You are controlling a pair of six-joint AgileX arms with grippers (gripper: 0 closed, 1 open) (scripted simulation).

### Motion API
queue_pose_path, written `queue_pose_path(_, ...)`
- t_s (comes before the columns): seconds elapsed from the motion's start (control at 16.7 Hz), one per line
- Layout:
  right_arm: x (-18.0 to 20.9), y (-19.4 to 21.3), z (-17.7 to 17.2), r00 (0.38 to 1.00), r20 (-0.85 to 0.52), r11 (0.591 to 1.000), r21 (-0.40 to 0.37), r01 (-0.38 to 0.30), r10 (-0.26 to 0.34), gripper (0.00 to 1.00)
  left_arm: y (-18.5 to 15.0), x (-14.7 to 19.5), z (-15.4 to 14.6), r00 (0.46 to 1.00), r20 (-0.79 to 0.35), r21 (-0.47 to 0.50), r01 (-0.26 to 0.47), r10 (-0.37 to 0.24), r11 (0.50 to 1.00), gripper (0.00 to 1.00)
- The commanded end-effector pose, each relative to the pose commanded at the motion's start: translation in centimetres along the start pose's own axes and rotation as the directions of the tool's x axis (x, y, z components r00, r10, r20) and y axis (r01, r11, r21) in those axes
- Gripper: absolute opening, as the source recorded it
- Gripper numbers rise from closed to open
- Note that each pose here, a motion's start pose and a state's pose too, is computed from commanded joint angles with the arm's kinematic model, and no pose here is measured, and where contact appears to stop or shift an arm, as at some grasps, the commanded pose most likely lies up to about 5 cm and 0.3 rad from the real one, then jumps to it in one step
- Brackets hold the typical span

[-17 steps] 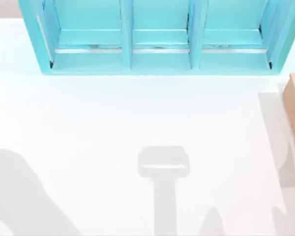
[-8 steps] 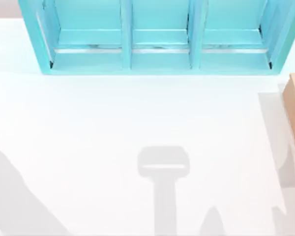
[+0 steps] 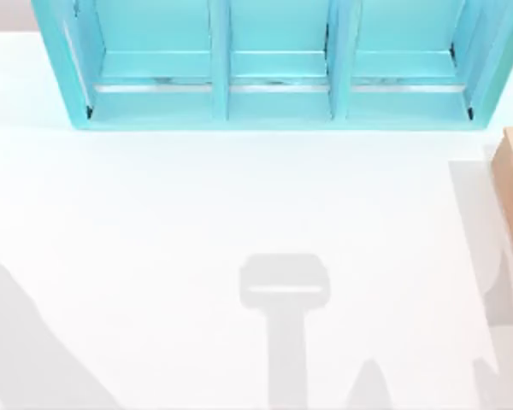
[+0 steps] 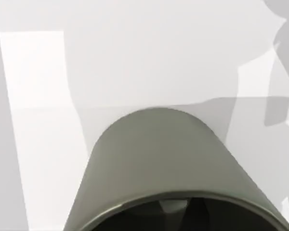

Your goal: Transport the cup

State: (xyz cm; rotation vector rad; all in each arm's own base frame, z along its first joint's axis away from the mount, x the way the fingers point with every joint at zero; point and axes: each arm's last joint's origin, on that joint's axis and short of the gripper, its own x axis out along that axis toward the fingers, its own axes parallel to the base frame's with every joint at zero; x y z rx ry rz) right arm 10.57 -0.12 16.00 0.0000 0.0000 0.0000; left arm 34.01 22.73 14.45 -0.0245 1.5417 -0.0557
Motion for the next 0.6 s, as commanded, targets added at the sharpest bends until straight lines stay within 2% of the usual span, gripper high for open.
queue_pose_path(0.24,0.00,0.00,0.00,1.000,0.000,1.000,0.000,0.000,0.000,1.00,0.00,0.00,0.00,1.000,0.000,0.000,0.000,0.000,1.000,0.98)
queue_pose_path(0.6,0.00,0.00,0.00,1.000,0.000,1.000,0.000,0.000,0.000,1.00,0.00,0.00,0.00,1.000,0.000,0.000,0.000,0.000,1.000,1.00)
